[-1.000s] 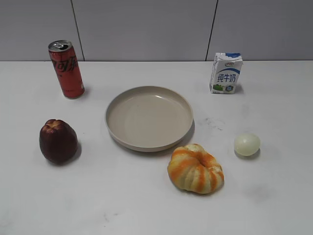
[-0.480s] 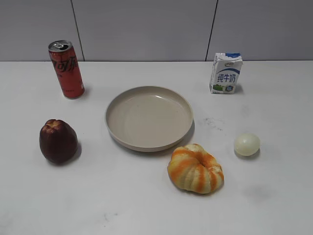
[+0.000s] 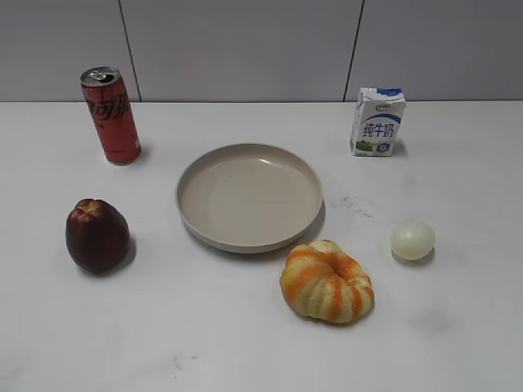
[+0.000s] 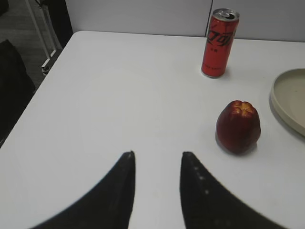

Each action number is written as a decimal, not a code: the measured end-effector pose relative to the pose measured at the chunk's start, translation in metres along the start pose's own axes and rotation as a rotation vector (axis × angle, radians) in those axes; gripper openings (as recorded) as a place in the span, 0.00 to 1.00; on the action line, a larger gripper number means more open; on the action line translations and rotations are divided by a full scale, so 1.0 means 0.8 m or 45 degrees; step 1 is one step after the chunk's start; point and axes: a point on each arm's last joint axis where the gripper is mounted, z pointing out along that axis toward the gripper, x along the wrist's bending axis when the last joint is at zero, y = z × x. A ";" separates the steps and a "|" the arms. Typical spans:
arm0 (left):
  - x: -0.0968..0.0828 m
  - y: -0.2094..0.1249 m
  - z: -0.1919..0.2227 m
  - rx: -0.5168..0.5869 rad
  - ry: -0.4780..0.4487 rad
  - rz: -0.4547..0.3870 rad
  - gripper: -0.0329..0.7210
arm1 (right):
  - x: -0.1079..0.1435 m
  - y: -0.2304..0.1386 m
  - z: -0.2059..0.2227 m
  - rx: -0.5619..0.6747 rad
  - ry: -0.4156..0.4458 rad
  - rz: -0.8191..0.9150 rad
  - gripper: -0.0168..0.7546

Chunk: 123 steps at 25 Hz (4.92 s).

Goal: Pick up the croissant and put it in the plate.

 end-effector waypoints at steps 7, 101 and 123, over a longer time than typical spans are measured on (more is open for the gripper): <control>0.000 0.000 0.000 0.000 0.000 0.000 0.36 | 0.070 0.027 0.113 0.501 0.302 -0.224 0.86; 0.000 0.000 0.000 0.000 0.000 -0.001 0.36 | 0.306 0.106 0.273 0.730 0.300 -0.811 0.85; 0.000 0.000 0.000 0.000 0.000 0.000 0.36 | 0.078 0.044 0.039 0.705 0.167 -0.342 0.84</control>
